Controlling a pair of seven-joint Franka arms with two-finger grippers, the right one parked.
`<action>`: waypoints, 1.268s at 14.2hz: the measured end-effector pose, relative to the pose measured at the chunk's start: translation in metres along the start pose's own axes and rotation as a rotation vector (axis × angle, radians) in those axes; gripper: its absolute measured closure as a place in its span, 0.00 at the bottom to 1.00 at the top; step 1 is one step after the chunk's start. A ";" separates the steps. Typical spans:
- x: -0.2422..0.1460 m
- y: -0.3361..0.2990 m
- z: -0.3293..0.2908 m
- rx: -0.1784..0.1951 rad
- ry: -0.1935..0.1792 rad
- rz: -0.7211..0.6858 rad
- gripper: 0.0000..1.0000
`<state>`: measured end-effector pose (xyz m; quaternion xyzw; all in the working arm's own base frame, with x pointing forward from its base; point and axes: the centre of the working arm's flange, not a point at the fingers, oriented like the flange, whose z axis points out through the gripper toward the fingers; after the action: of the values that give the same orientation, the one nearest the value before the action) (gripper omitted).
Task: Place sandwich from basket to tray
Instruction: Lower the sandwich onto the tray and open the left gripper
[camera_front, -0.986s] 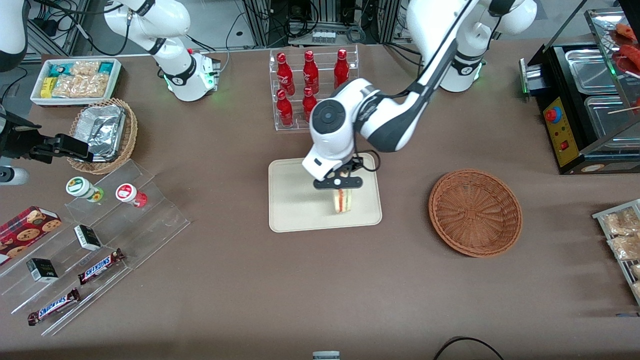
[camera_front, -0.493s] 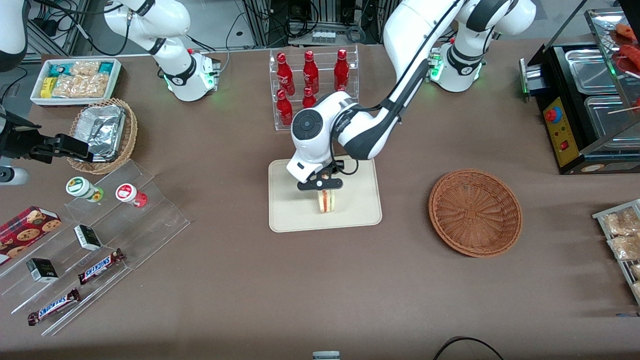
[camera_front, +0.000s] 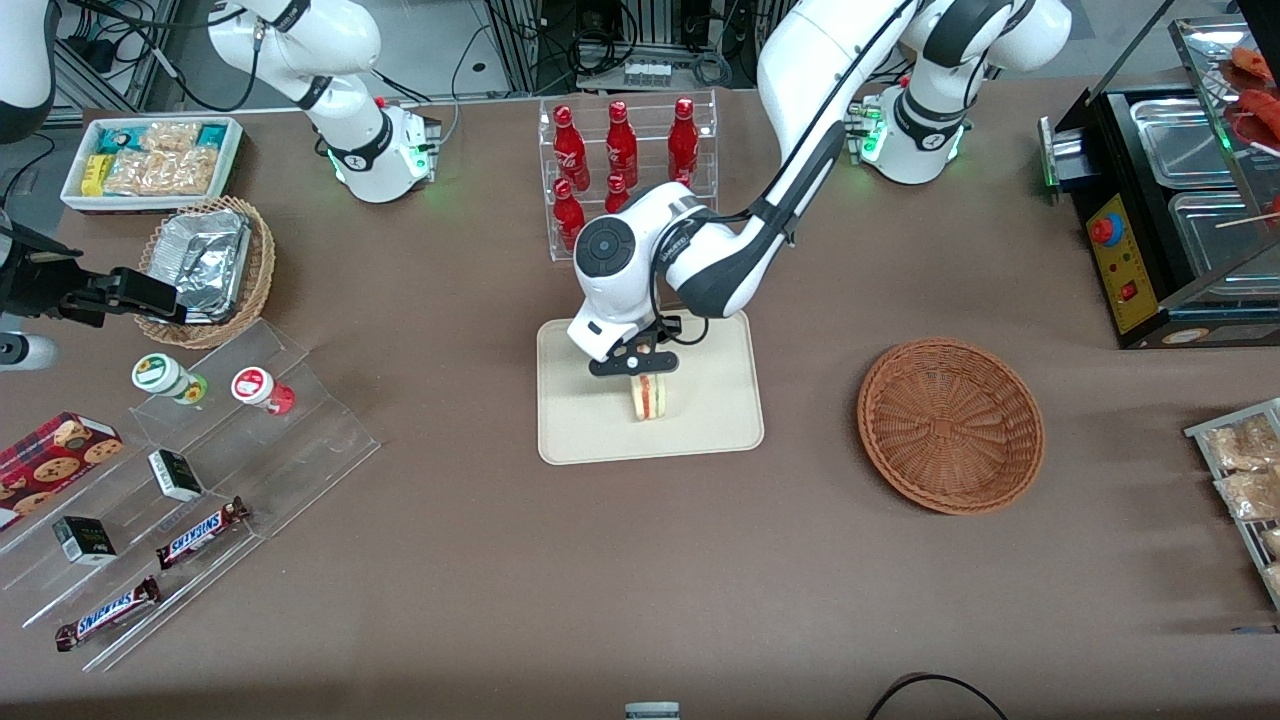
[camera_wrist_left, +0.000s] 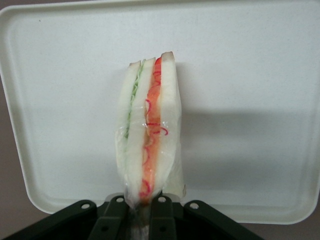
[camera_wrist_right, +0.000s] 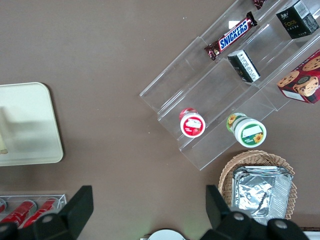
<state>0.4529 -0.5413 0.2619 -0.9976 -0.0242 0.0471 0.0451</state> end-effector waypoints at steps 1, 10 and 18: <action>-0.001 0.001 0.003 0.003 -0.003 0.000 0.80; 0.001 0.005 -0.003 -0.007 0.009 -0.001 0.13; 0.038 -0.065 -0.131 -0.027 0.045 -0.112 0.00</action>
<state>0.5001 -0.4859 0.3943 -0.9960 -0.0793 0.0218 0.0349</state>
